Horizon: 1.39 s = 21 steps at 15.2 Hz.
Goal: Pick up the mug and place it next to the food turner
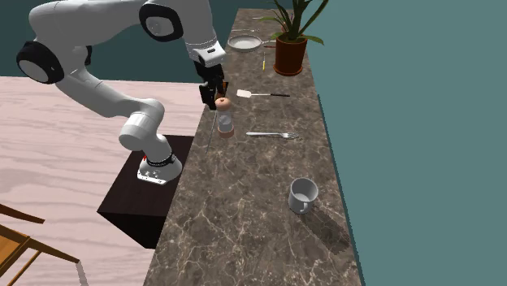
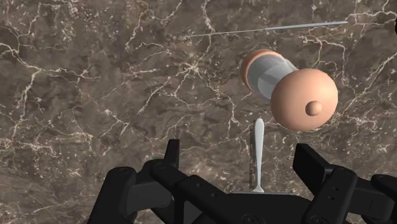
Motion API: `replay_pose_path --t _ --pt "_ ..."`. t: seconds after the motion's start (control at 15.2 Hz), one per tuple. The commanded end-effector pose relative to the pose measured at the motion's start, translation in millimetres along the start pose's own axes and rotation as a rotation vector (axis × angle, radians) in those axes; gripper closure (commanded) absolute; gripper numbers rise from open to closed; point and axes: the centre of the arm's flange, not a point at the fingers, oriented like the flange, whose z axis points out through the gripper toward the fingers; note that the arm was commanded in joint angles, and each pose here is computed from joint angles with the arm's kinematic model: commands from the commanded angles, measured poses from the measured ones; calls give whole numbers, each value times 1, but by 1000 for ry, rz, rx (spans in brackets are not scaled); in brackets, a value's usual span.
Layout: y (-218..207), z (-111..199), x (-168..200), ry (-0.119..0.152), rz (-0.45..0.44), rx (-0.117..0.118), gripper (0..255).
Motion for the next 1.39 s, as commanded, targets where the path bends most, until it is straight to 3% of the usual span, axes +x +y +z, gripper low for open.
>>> replay_pose_path --t 0.0,1.32 --pt "0 0 0 0 0 0 0" --pt "107 111 217 -44 -41 -46 0"
